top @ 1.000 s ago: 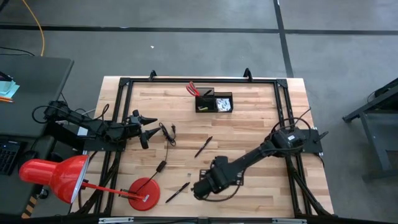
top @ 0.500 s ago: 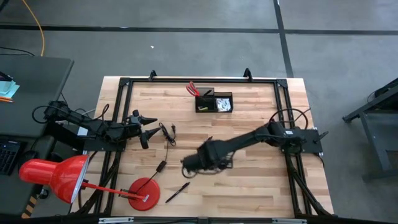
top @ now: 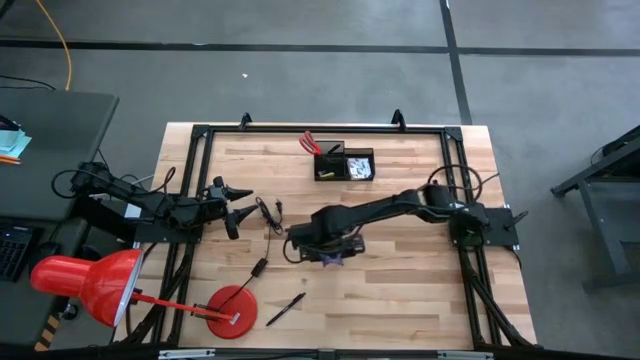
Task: Pick and place office supplies into organizer
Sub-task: Put the purple sticky note pad into the mesh desk organizer
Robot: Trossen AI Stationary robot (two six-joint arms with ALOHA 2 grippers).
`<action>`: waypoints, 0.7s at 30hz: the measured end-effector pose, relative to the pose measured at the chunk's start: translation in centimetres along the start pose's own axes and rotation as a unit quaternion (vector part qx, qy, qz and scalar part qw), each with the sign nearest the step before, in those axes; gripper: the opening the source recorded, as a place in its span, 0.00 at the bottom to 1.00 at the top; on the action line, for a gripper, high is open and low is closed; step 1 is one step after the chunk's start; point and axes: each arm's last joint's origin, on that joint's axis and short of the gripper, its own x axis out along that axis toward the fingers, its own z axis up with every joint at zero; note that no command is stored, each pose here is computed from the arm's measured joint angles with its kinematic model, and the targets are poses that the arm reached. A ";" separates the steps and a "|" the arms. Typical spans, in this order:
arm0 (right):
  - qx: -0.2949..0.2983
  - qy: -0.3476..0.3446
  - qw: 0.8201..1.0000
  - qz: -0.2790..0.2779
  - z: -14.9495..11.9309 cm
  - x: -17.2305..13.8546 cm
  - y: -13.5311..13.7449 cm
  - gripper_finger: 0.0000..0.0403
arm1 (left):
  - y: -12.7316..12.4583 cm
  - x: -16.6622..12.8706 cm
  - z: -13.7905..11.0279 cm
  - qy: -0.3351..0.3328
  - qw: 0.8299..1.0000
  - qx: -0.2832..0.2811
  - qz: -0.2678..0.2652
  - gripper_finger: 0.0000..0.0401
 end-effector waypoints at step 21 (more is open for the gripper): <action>0.014 -0.016 0.996 0.083 6.3 -2.3 -11.8 0.74 | 0.0 0.0 0.0 0.000 1.000 0.000 0.000 0.58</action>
